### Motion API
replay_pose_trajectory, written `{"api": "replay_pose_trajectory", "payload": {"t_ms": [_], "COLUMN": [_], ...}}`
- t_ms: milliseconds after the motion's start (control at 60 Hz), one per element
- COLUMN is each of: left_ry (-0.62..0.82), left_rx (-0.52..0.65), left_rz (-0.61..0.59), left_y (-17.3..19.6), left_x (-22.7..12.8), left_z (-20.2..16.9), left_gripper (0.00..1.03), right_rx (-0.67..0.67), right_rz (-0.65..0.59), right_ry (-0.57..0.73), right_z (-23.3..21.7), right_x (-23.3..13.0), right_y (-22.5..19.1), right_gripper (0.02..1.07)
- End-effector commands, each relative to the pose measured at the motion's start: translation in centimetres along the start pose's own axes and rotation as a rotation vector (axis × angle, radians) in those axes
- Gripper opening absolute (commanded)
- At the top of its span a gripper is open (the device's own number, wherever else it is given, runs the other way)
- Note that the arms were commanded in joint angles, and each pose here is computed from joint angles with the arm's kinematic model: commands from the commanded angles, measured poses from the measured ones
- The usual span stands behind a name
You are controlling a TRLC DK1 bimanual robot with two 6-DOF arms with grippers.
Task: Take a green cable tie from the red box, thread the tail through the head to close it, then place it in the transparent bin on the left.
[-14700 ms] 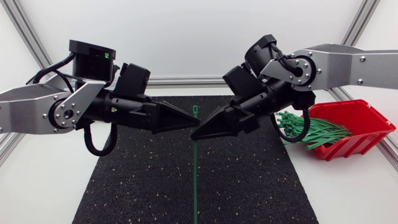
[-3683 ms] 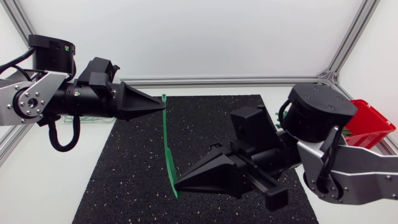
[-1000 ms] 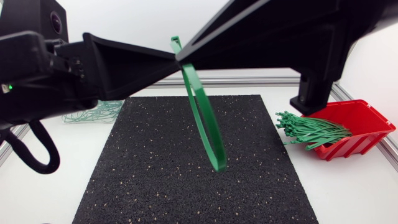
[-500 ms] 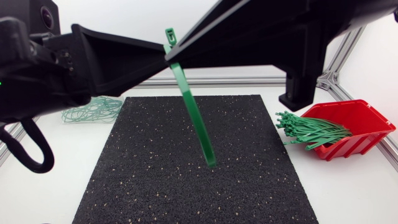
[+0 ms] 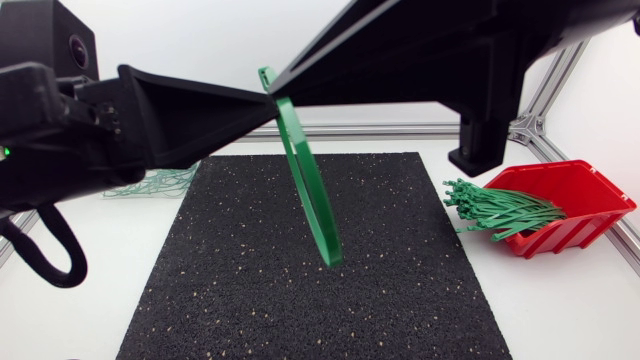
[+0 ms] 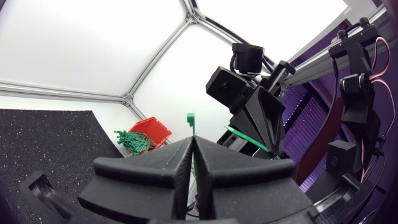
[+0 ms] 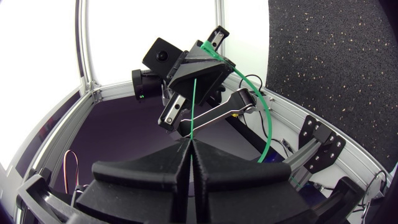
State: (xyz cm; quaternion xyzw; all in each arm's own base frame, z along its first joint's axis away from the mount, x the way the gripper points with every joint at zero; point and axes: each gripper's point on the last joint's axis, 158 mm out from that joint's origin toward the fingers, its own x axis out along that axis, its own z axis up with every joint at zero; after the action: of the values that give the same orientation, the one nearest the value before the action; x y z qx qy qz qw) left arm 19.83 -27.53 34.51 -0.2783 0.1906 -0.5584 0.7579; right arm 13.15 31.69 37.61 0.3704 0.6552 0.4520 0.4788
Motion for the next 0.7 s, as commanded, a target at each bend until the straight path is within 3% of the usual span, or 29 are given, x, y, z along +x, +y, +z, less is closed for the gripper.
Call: {"api": "replay_pose_trajectory", "payload": {"t_ms": [0,683], "left_ry": [0.0,0.002], "left_rx": [-0.018,-0.019], "left_rz": [-0.015,-0.02], "left_y": [-0.3,-0.5], "left_x": [-0.1,-0.2], "left_z": [-0.1,-0.3], "left_gripper": [0.04,0.04], "right_rx": [0.048,0.047], "right_rz": [-0.003,-0.002], "right_ry": [-0.004,-0.041], "right_z": [0.5,2.5], "right_x": [0.1,0.8], "right_y": [-0.5,-1.3], "right_gripper": [0.08,0.08]}}
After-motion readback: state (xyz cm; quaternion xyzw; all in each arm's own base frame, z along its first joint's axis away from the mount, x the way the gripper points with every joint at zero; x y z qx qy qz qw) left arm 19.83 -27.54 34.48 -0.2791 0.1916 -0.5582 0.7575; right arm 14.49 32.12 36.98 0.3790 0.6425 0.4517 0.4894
